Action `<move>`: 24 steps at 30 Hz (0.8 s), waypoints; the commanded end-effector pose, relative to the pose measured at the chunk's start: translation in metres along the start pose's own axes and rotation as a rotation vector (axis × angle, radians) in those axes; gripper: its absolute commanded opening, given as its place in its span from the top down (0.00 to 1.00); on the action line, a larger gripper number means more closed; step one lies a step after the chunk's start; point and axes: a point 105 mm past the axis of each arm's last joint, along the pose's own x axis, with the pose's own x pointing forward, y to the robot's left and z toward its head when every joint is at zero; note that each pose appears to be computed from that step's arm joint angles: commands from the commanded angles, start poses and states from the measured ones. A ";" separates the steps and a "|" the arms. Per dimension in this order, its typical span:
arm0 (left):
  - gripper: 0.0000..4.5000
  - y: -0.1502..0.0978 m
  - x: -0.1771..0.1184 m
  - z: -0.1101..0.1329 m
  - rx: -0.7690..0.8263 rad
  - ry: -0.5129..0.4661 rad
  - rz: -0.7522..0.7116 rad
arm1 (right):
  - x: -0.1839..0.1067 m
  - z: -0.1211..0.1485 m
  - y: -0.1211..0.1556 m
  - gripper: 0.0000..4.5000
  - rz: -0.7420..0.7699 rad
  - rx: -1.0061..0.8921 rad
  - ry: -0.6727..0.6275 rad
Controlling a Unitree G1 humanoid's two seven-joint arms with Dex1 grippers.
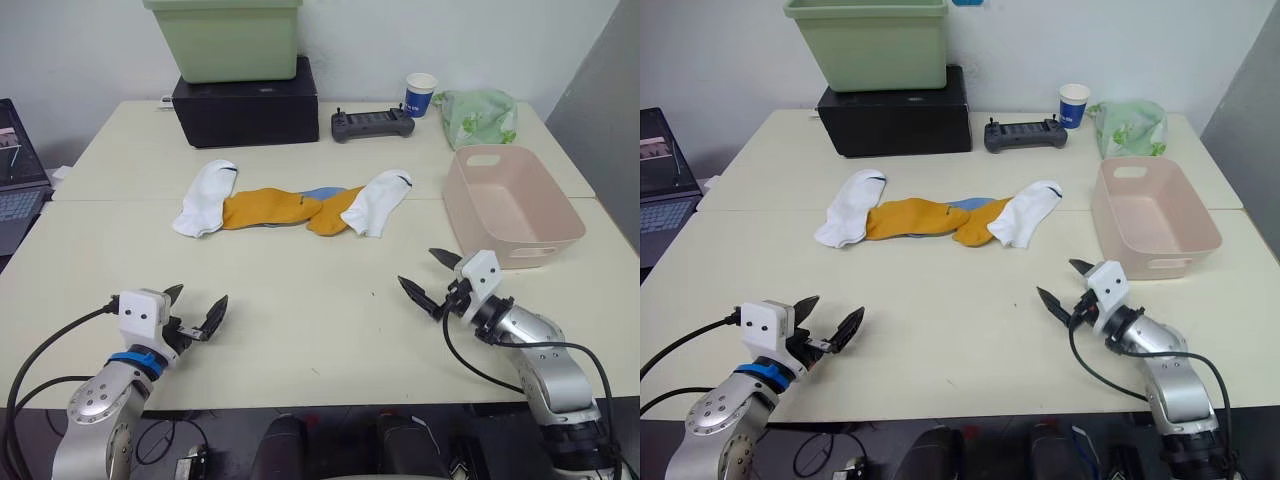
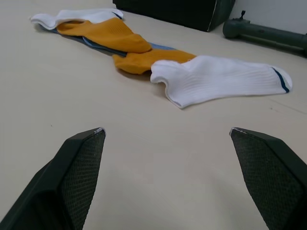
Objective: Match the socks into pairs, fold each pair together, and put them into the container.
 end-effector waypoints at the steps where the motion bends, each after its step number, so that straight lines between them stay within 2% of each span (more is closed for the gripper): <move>1: 0.00 0.001 -0.005 0.019 0.023 -0.074 0.017 | 0.013 0.030 0.005 0.01 0.076 -0.049 -0.083; 10: 0.00 0.004 -0.035 0.007 -0.003 -0.046 0.129 | 0.043 0.070 0.029 0.01 0.221 0.038 -0.184; 14: 0.00 0.003 -0.041 0.006 0.000 -0.039 0.146 | 0.047 0.074 0.032 0.01 0.231 0.044 -0.192; 20: 0.00 0.021 -0.018 0.024 0.034 -0.057 0.153 | 0.044 0.064 0.029 0.01 0.213 0.019 -0.165; 24: 0.00 0.039 0.016 0.043 0.097 -0.050 0.117 | 0.040 0.061 0.024 0.01 0.174 0.008 -0.159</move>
